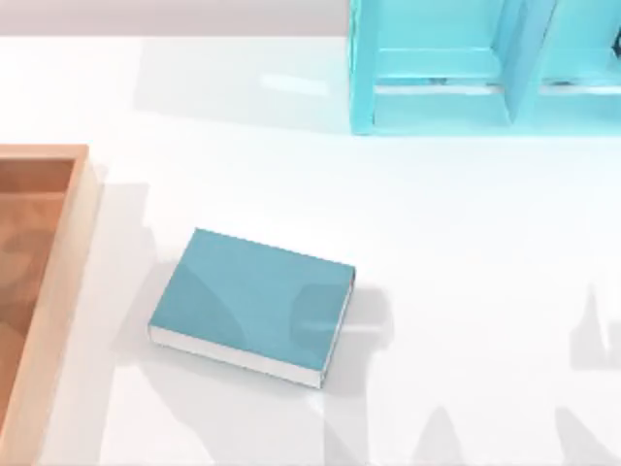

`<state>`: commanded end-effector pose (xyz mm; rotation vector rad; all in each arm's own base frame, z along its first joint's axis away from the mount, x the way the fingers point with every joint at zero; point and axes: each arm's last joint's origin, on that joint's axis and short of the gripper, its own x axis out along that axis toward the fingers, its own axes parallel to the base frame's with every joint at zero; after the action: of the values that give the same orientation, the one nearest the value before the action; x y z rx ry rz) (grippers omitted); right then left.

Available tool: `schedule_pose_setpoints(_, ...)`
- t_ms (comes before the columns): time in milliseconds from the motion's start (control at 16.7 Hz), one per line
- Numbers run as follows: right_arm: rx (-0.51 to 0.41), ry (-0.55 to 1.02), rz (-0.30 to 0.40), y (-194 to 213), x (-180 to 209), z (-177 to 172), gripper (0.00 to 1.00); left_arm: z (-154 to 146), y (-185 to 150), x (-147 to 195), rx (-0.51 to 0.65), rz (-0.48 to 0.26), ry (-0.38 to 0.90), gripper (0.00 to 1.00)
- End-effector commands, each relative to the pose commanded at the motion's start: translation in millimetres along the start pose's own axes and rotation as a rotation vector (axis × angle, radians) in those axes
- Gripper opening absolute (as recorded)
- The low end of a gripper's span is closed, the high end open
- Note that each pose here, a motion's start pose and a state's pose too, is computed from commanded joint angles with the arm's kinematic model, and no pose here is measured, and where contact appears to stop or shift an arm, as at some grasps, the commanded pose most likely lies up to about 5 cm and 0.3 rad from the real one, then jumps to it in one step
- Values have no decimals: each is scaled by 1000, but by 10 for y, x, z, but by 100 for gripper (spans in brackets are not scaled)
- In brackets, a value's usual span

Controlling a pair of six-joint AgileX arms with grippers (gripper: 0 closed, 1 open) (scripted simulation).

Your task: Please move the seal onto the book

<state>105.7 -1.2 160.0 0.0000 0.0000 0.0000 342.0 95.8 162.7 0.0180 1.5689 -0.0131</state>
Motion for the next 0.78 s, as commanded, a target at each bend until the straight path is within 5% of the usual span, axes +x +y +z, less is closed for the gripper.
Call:
schedule_pose_setpoints(300, 0, 0, 0, 0, 0, 0, 100, -6, -1, 32, 0, -1, 2, 100)
schedule_pose_setpoints(780, 0, 0, 0, 0, 0, 0, 100, -6, -1, 32, 0, -1, 2, 40)
